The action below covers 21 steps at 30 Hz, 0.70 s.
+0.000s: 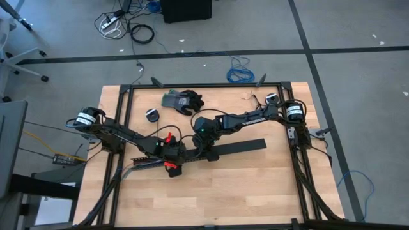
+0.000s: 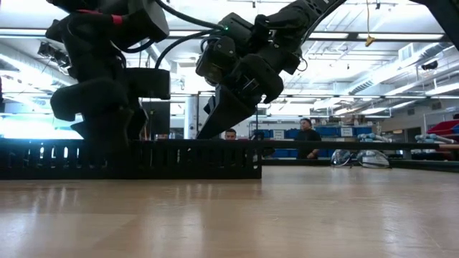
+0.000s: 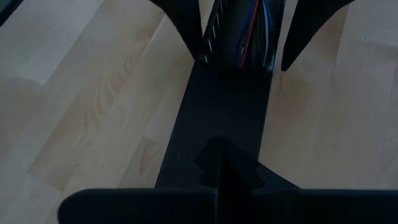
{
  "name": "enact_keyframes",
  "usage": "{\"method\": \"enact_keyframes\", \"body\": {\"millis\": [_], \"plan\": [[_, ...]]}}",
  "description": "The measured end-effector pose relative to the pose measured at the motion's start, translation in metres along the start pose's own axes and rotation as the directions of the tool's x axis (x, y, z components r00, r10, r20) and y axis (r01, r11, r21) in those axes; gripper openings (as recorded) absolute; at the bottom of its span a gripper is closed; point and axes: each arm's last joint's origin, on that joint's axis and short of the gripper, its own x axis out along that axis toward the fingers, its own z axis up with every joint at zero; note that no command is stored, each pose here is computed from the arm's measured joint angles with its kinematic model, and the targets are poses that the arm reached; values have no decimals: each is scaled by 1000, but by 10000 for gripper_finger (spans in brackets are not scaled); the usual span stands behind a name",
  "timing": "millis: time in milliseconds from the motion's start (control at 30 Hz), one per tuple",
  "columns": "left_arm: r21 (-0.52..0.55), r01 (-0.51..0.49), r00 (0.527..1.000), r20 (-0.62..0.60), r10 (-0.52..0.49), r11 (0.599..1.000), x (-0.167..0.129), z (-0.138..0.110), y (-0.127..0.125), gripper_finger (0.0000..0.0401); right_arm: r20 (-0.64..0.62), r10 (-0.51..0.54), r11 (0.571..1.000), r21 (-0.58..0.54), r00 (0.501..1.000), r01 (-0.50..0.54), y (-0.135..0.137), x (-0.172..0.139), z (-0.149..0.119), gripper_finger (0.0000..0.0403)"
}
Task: Ziptie cables
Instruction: Close the black cable duct with the cover
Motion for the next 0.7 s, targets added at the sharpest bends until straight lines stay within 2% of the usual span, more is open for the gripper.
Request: {"method": "enact_keyframes", "body": {"millis": [500, 700], "plan": [[21, -14, 1000, 24, 13, 1000, 0, 1, 0, 224, 0, 3, 1000, 10, 1000, -3, -4, -1, -2, 0], [20, -13, 999, 32, 12, 1000, 0, 2, 0, 220, 10, 2, 1000, 3, 1000, -2, -4, -1, -1, 0]]}}
